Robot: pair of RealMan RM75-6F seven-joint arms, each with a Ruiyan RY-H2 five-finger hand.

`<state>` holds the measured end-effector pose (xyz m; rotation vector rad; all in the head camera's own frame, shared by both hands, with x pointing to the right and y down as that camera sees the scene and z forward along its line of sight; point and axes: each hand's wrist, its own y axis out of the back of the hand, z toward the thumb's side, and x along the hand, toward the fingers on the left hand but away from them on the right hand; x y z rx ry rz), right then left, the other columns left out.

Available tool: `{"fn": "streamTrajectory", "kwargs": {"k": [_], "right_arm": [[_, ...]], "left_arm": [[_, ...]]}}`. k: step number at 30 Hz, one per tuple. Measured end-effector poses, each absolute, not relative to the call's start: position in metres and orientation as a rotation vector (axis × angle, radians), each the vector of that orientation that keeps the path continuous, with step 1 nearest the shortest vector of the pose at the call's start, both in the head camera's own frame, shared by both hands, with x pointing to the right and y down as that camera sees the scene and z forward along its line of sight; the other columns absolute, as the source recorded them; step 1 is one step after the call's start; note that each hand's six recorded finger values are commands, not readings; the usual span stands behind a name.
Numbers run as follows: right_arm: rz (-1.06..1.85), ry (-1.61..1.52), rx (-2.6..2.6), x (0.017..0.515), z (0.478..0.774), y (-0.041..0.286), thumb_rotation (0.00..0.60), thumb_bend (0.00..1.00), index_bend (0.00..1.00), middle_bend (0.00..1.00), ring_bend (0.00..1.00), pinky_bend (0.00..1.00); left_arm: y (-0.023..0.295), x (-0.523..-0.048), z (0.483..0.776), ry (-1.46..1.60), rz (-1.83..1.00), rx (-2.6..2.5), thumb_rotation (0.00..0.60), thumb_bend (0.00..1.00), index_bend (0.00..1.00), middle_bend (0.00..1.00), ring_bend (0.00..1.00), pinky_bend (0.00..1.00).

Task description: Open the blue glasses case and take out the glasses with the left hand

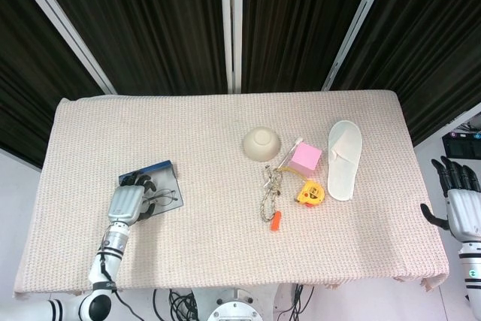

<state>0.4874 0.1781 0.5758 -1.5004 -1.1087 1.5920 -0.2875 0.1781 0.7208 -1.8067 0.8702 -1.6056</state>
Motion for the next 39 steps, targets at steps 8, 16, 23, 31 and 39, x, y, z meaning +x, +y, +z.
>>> {"fn": "streamTrajectory", "kwargs": {"k": [8,16,23,31,39], "right_arm": [[1.595,-1.100,-1.503,0.487,0.577,0.179,0.600,0.23,0.00,0.00,0.00,0.00],[1.608,-1.094,-1.504,0.487,0.579,0.179,0.600,0.23,0.00,0.00,0.00,0.00],[1.614,-1.095,-1.503,0.488,0.580,0.179,0.600,0.23,0.00,0.00,0.00,0.00],[1.618,-1.097,-1.504,0.489,0.580,0.180,0.600,0.23,0.00,0.00,0.00,0.00],[1.622,-1.101,-1.503,0.491,0.580,0.181,0.600,0.24,0.00,0.00,0.00,0.00]], "left_arm": [[0.184,-0.287,0.724,0.835,-1.605,-1.753,0.600,0.41,0.47,0.22,0.06,0.17],[0.186,-0.285,0.728,0.834,-1.602,-1.775,0.600,0.41,0.47,0.22,0.06,0.18],[0.188,-0.283,0.731,0.820,-1.603,-1.787,0.600,0.41,0.49,0.23,0.06,0.18],[0.186,-0.277,0.731,0.833,-1.575,-1.797,0.600,0.41,0.53,0.23,0.07,0.18],[0.189,-0.279,0.735,0.800,-1.591,-1.784,0.600,0.42,0.61,0.24,0.07,0.18]]}}
